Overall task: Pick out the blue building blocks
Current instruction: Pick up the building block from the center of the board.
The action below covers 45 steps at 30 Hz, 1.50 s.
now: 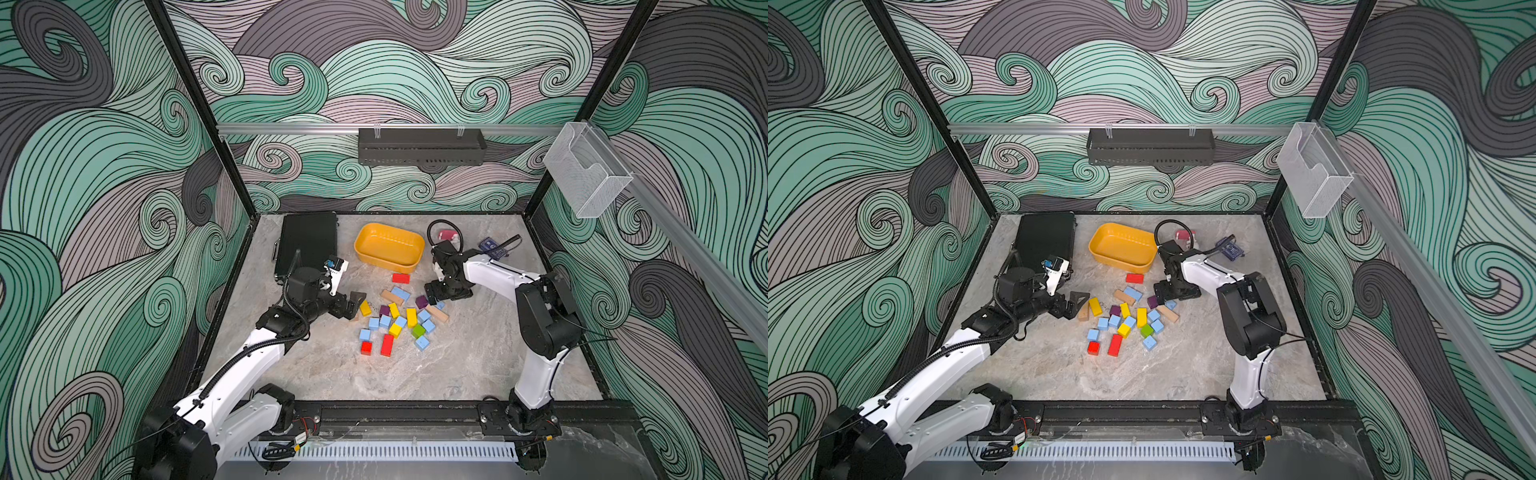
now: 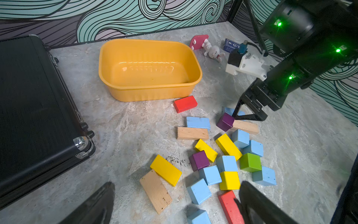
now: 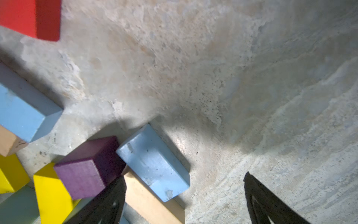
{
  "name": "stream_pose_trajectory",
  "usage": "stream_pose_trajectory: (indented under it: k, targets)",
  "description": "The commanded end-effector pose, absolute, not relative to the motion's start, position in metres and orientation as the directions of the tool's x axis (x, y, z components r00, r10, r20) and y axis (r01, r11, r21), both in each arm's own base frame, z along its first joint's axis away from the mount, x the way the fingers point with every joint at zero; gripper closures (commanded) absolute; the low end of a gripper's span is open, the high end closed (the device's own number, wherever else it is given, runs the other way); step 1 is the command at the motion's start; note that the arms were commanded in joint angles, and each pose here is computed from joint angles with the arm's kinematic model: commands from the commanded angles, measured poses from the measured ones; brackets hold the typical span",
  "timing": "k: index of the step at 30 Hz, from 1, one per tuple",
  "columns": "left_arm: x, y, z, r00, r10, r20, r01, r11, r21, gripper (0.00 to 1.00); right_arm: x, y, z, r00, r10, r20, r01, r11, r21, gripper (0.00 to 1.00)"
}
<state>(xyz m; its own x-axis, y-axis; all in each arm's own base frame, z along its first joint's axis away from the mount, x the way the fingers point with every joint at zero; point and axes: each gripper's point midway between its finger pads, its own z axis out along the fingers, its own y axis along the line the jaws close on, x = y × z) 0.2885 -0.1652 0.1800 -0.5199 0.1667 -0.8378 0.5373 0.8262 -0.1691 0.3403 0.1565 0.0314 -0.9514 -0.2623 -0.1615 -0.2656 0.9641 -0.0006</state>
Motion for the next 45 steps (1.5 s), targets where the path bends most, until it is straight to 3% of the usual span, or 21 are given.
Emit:
stream_pose_trajectory:
  k: [1, 16, 23, 38, 45]
  targets:
    - [0.289, -0.165, 0.178, -0.511, 0.183, -0.840, 0.541, 0.828, -0.149, 0.01, 0.346, 0.154, 0.028, -0.954, -0.253, -0.159, -0.251, 0.967, -0.035, 0.05]
    - [0.290, -0.162, 0.177, -0.511, 0.191, -0.838, 0.530, 0.837, -0.132, 0.01, 0.344, 0.139, 0.028, -0.957, -0.247, -0.153, -0.232, 0.967, -0.108, 0.13]
    - [0.290, -0.163, 0.178, -0.509, 0.189, -0.840, 0.533, 0.835, -0.134, 0.01, 0.337, 0.144, 0.025, -0.953, -0.271, -0.133, -0.263, 0.962, -0.076, 0.24]
    - [0.289, -0.163, 0.181, -0.504, 0.187, -0.843, 0.534, 0.835, -0.134, 0.01, 0.328, 0.159, 0.022, -0.935, -0.330, -0.129, -0.328, 0.944, -0.031, 0.20]
    - [0.290, -0.162, 0.181, -0.503, 0.187, -0.843, 0.532, 0.837, -0.132, 0.01, 0.333, 0.163, 0.019, -0.931, -0.343, -0.127, -0.341, 0.939, -0.041, 0.29]
